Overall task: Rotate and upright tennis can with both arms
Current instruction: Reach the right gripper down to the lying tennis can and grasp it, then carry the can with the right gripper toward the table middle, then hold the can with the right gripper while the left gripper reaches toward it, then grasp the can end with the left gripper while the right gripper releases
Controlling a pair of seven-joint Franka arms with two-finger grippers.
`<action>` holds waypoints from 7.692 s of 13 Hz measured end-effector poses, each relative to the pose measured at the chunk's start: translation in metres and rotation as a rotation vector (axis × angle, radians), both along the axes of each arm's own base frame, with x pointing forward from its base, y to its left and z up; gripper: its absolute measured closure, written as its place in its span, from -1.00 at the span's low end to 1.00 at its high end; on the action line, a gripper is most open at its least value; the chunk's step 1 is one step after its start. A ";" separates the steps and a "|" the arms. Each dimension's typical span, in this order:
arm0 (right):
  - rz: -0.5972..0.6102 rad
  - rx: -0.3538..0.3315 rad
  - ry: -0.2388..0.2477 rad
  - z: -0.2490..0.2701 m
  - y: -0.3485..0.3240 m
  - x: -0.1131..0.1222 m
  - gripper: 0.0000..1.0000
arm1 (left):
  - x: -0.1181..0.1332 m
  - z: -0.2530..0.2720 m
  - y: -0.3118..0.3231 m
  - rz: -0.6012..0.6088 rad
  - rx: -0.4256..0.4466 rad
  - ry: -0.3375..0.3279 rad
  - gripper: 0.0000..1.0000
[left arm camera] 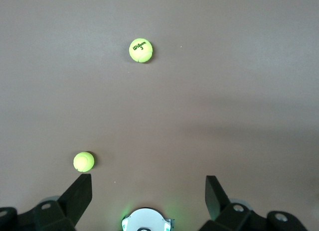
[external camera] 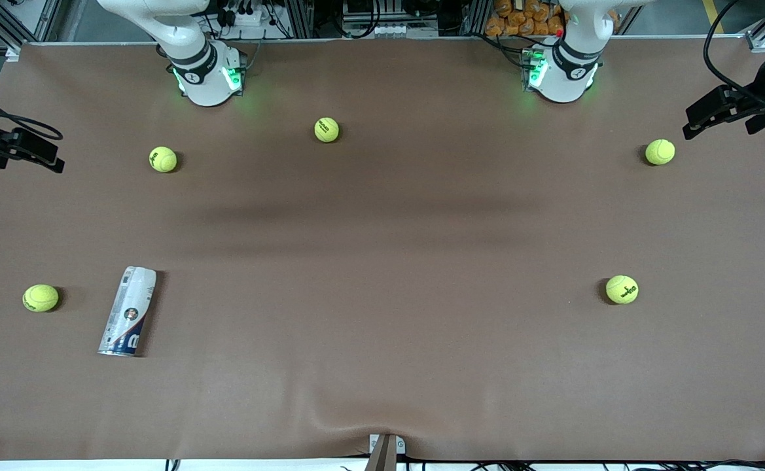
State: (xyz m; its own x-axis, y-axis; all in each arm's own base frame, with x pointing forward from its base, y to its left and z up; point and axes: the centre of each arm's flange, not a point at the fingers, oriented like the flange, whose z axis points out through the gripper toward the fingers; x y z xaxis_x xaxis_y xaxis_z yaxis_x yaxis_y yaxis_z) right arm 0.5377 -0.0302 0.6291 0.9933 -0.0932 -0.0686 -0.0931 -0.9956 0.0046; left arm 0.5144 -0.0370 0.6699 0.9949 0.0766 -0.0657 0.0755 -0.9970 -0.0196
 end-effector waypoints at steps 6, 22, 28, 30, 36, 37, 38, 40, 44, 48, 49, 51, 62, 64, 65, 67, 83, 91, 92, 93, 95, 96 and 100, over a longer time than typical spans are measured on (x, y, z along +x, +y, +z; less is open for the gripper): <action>0.001 0.000 0.001 0.000 -0.005 0.000 -1.00 | 0.000 -0.001 0.000 0.000 0.000 0.001 -1.00; 0.029 -0.065 -0.016 -0.377 -0.066 0.149 -1.00 | 0.003 -0.011 0.001 0.001 0.000 0.022 -1.00; 0.038 -0.069 -0.062 -0.438 -0.068 0.154 -1.00 | 0.003 -0.012 0.001 0.001 0.000 0.024 -1.00; 0.038 -0.068 -0.054 -0.446 -0.068 0.153 -1.00 | 0.003 -0.012 0.001 0.001 0.000 0.024 -1.00; 0.130 -0.062 -0.062 -0.443 -0.060 0.157 -0.45 | 0.003 -0.012 0.001 0.001 0.000 0.025 -1.00; 0.178 -0.060 -0.066 -0.440 -0.057 0.159 -0.34 | 0.003 -0.012 0.001 0.001 0.000 0.025 -1.00; 0.230 -0.058 -0.073 -0.437 -0.055 0.162 -0.29 | 0.003 -0.012 0.001 0.001 0.000 0.025 -1.00; 0.319 -0.048 -0.096 -0.428 -0.040 0.170 -0.30 | 0.004 -0.014 0.001 0.001 0.000 0.027 -1.00; 0.502 0.008 -0.160 -0.406 0.024 0.188 -0.41 | 0.009 -0.019 0.001 0.001 -0.002 0.031 -1.00; 0.700 0.102 -0.202 -0.393 0.137 0.185 -0.41 | 0.010 -0.024 0.001 0.000 -0.002 0.040 -1.00; 0.763 0.116 -0.206 -0.390 0.179 0.178 -0.41 | 0.010 -0.024 0.001 0.001 -0.002 0.041 -1.00; 0.905 0.125 -0.209 -0.387 0.258 0.159 -0.41 | 0.010 -0.026 0.001 0.001 -0.002 0.044 -1.00; 1.660 0.039 -0.205 -0.386 0.497 0.030 -0.41 | 0.010 -0.034 0.002 0.001 -0.001 0.062 -1.00; 1.705 0.031 -0.214 -0.394 0.518 0.013 -0.42 | 0.011 -0.038 0.002 0.002 -0.001 0.071 -1.00; 1.714 0.032 -0.224 -0.405 0.523 0.010 -0.44 | 0.012 -0.041 0.002 0.002 -0.001 0.077 -1.00; 1.709 0.035 -0.247 -0.432 0.522 0.013 -0.49 | 0.014 -0.047 0.002 0.002 -0.003 0.087 -1.00; 1.656 0.102 -0.251 -0.375 0.509 0.037 -1.00 | 0.064 -0.225 -0.043 0.112 -0.525 0.333 -1.00; 1.501 0.205 -0.268 -0.349 0.430 0.093 -1.00 | 0.083 -0.338 -0.108 0.275 -0.821 0.459 -1.00; 1.472 0.201 -0.275 -0.345 0.418 0.101 -1.00 | 0.083 -0.351 -0.117 0.304 -0.854 0.471 -1.00; 1.439 0.195 -0.282 -0.341 0.403 0.111 -1.00 | 0.084 -0.365 -0.124 0.324 -0.898 0.475 -1.00; 1.388 0.178 -0.304 -0.327 0.369 0.131 -1.00 | 0.086 -0.391 -0.138 0.352 -0.998 0.463 -1.00; 1.364 0.168 -0.311 -0.319 0.355 0.137 -1.00 | 0.088 -0.405 -0.144 0.358 -1.043 0.445 -1.00; 1.228 0.142 -0.313 -0.293 0.308 0.156 -1.00 | 0.092 -0.465 -0.163 0.384 -1.193 0.356 -0.94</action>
State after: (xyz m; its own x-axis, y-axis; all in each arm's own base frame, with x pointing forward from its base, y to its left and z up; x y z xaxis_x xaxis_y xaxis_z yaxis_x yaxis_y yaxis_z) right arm 0.6935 0.2783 0.3358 0.3964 0.8835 0.2494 0.9080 -0.4175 0.0359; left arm 0.6060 -0.1998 0.2045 0.8363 0.0624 -0.5447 0.5324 -0.3295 0.7797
